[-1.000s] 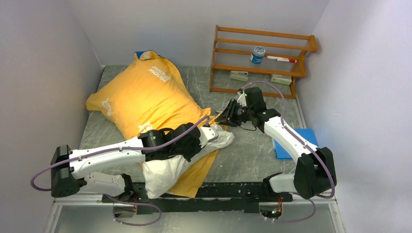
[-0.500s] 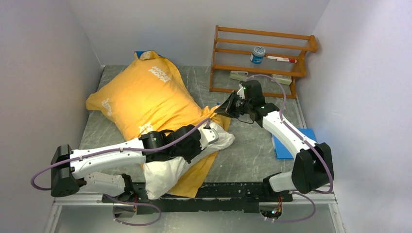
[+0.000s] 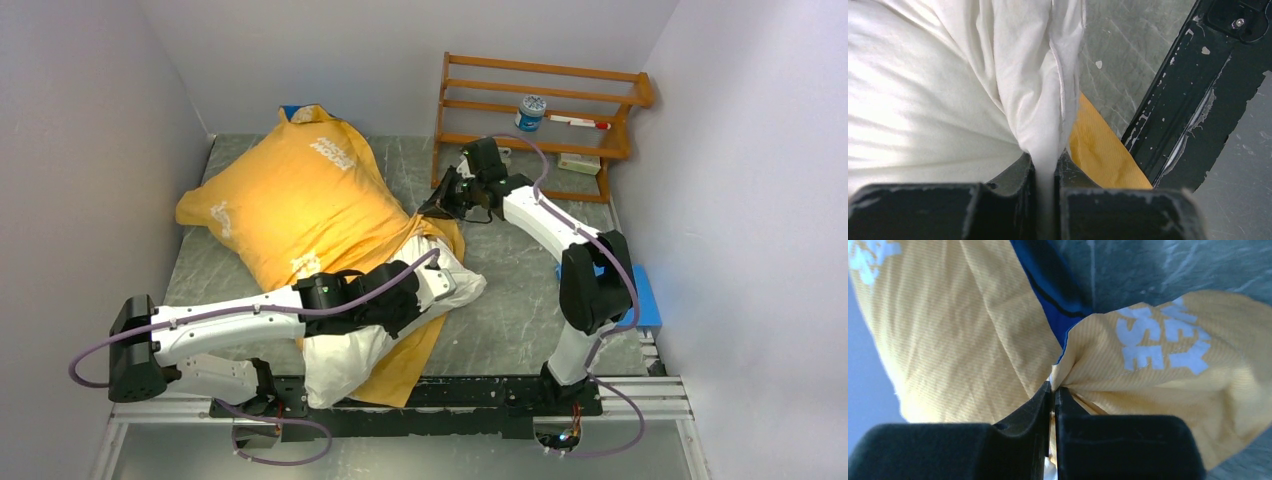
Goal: Remove the pillowcase from the pillow
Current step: Remove the pillow from the pillowcase.
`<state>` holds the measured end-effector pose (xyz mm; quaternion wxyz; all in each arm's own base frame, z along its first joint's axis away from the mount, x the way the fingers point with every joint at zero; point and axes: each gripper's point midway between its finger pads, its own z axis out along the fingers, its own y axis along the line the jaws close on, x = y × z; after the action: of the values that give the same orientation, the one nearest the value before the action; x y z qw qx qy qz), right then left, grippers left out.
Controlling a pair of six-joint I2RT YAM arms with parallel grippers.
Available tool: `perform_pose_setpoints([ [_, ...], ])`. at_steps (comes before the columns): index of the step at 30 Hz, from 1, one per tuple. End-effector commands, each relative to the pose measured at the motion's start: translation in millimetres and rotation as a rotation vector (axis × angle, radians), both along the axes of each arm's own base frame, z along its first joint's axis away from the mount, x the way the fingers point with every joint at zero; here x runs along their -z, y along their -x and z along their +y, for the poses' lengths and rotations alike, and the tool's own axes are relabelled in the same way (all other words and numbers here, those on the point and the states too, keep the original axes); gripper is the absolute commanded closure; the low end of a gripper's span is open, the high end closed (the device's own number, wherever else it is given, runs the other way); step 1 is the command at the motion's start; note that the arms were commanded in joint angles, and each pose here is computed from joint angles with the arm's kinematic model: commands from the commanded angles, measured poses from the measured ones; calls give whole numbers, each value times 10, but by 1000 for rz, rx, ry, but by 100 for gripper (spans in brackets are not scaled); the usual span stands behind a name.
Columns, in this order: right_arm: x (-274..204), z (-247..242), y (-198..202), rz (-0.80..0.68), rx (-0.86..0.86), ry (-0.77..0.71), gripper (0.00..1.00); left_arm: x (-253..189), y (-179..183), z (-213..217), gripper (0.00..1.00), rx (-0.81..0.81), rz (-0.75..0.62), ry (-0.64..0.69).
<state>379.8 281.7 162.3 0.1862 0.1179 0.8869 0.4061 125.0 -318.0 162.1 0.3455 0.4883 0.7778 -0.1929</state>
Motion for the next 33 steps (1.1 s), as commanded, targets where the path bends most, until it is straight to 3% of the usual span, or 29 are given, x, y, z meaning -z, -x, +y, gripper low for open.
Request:
perform_pose_setpoints([
  [1,-261,-365,-361,-241,55,209,89,-315,481,-419,95,180,113,169],
  [6,-100,-533,-139,-184,-106,335,75,-404,309,-458,95,99,56,198],
  [12,-190,-1127,335,-176,20,462,28,-421,119,-494,95,39,1,182],
  [15,-285,-1173,622,-212,33,391,19,-409,105,-533,95,56,13,189],
  [21,-168,-865,1044,-155,-44,136,17,-411,131,-520,95,84,41,209],
  [26,-247,-480,936,-156,-104,-81,17,-417,203,-451,95,93,64,229],
  [33,-260,-83,734,-115,-61,-213,20,-434,258,-366,95,80,91,244],
])
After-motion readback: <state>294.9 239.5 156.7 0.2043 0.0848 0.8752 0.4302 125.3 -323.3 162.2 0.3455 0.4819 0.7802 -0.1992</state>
